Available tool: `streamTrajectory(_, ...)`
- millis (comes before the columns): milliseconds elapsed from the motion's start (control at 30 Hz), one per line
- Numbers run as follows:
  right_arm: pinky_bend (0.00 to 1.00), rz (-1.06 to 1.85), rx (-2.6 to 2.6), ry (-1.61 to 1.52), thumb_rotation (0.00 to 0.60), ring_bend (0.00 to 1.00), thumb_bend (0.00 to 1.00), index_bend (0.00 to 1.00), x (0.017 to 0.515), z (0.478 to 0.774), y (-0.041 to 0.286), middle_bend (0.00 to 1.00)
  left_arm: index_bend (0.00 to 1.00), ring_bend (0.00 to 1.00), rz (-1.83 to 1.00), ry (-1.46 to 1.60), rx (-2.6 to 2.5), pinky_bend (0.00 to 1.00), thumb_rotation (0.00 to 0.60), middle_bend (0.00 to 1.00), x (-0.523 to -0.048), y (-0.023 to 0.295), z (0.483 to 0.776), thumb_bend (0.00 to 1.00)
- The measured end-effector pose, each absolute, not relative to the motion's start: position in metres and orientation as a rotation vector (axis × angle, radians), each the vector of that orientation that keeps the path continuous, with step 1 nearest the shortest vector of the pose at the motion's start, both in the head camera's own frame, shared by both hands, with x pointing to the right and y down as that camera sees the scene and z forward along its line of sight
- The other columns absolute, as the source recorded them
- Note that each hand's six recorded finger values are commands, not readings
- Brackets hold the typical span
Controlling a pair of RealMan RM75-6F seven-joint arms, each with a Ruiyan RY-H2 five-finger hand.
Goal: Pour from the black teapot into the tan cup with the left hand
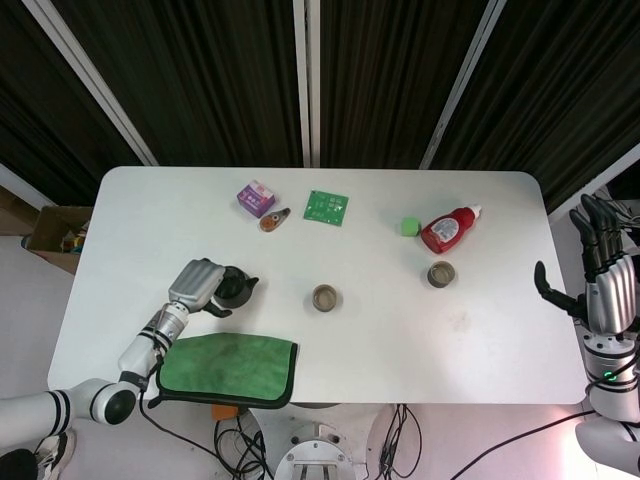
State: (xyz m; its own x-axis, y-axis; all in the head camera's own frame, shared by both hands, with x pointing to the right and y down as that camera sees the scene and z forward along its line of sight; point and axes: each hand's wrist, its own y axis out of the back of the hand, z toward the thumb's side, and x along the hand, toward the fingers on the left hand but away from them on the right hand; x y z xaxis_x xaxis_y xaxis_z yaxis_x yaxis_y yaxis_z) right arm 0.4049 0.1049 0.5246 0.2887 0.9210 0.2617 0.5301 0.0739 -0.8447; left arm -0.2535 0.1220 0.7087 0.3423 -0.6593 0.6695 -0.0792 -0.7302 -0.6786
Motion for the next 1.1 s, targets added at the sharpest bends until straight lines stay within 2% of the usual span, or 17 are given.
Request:
streamTrajectory(200, 0.00, 0.508, -1.588, -1.369, 0.600, 0.00, 0.46, 0.00, 0.4050, 0.5258, 0.1049, 0.00, 0.62, 0.65, -1.398, 0.639, -2.069, 0.34, 0.600, 0.71, -0.2530, 0.1218, 0.7077, 0.03)
streamTrajectory(1100, 0.00, 0.534, -1.575, -1.378, 0.600, 0.00, 0.47, 0.00, 0.4131, 0.5301, 0.1061, 0.00, 0.73, 0.75, -1.397, 0.658, -2.086, 0.33, 0.600, 0.83, -0.2545, 0.1154, 0.7036, 0.03)
